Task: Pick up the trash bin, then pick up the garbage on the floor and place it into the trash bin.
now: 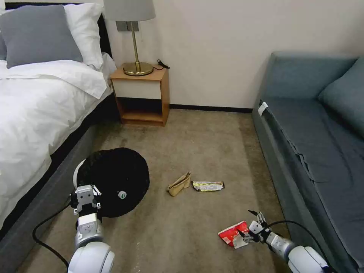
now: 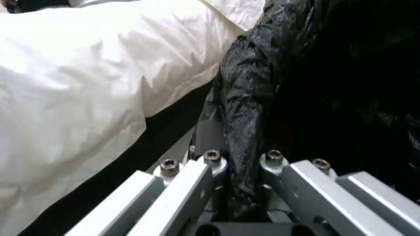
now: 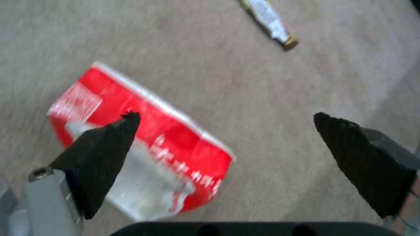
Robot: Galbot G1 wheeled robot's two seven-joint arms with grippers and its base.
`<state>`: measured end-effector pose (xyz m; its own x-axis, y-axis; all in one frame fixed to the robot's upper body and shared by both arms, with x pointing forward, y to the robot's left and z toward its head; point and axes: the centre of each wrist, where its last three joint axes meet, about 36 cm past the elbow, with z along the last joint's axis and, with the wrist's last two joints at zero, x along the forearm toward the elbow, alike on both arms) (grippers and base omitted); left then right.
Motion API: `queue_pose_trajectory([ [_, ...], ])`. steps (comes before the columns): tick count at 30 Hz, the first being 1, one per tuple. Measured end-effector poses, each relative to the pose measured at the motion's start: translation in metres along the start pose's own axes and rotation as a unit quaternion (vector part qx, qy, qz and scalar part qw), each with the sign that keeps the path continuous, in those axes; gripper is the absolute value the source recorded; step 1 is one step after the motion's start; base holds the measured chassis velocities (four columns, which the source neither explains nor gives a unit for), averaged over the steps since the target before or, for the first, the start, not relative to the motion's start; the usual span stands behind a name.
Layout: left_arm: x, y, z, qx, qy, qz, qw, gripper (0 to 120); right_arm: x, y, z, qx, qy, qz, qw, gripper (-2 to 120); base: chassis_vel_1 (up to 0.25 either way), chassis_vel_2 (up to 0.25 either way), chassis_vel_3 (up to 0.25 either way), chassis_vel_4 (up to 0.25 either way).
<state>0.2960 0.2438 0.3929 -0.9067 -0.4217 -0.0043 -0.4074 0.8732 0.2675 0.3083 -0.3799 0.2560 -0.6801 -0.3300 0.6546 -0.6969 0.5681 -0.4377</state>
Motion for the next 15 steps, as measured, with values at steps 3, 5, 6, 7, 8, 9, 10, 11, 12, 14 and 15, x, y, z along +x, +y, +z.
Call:
queue_pose_trajectory([
  [3, 0.001, 0.000, 0.001, 0.000, 0.000, 0.002, 1.0000, 2, 0.002, 0.006, 0.005, 0.012, 0.008, -0.013, 1.000, 100, 0.000, 0.000, 0.000, 0.000],
  [5, 0.002, 0.000, 0.002, 0.000, 0.000, 0.002, 1.0000, 2, 0.002, 0.008, 0.007, 0.014, 0.009, -0.015, 1.000, 100, 0.000, 0.000, 0.000, 0.000],
  [6, 0.002, 0.000, 0.002, 0.000, 0.000, 0.002, 1.0000, 2, 0.002, 0.008, 0.007, 0.015, 0.009, -0.016, 1.000, 100, 0.000, 0.000, 0.000, 0.000],
  [7, 0.003, 0.000, 0.003, 0.000, 0.000, 0.002, 1.0000, 2, 0.001, 0.010, 0.010, 0.018, 0.011, -0.018, 1.000, 100, 0.000, 0.000, 0.000, 0.000],
  [8, 0.003, 0.000, 0.003, 0.000, 0.000, 0.002, 1.0000, 2, 0.001, 0.010, 0.010, 0.018, 0.011, -0.018, 1.000, 100, 0.000, 0.000, 0.000, 0.000],
  [9, 0.003, 0.000, 0.003, 0.000, 0.000, 0.003, 1.0000, 2, 0.001, 0.011, 0.011, 0.020, 0.012, -0.019, 1.000, 100, 0.000, 0.000, 0.000, 0.000],
  [10, 0.004, 0.000, 0.004, 0.000, 0.001, 0.003, 1.0000, 2, -0.001, 0.012, 0.013, 0.021, 0.014, -0.020, 0.999, 100, 0.000, 0.000, 0.000, 0.000],
  [11, 0.004, 0.000, 0.004, 0.000, 0.001, 0.003, 1.0000, 2, -0.001, 0.012, 0.013, 0.021, 0.014, -0.020, 0.999, 100, 0.000, 0.000, 0.000, 0.000],
  [12, 0.005, -0.003, 0.003, 0.000, 0.002, 0.007, 1.0000, 2, -0.004, 0.012, 0.015, 0.021, 0.017, -0.021, 0.999, 100, 0.000, 0.000, 0.000, 0.000],
  [14, 0.005, -0.010, -0.003, 0.001, 0.000, 0.017, 0.9999, 2, -0.012, 0.011, 0.017, 0.021, 0.024, -0.018, 0.999, 100, 0.000, 0.000, 0.000, 0.000],
  [15, 0.005, -0.010, -0.003, 0.001, 0.000, 0.017, 0.9999, 2, -0.012, 0.011, 0.017, 0.021, 0.024, -0.018, 0.999, 100, 0.000, 0.000, 0.000, 0.000],
])
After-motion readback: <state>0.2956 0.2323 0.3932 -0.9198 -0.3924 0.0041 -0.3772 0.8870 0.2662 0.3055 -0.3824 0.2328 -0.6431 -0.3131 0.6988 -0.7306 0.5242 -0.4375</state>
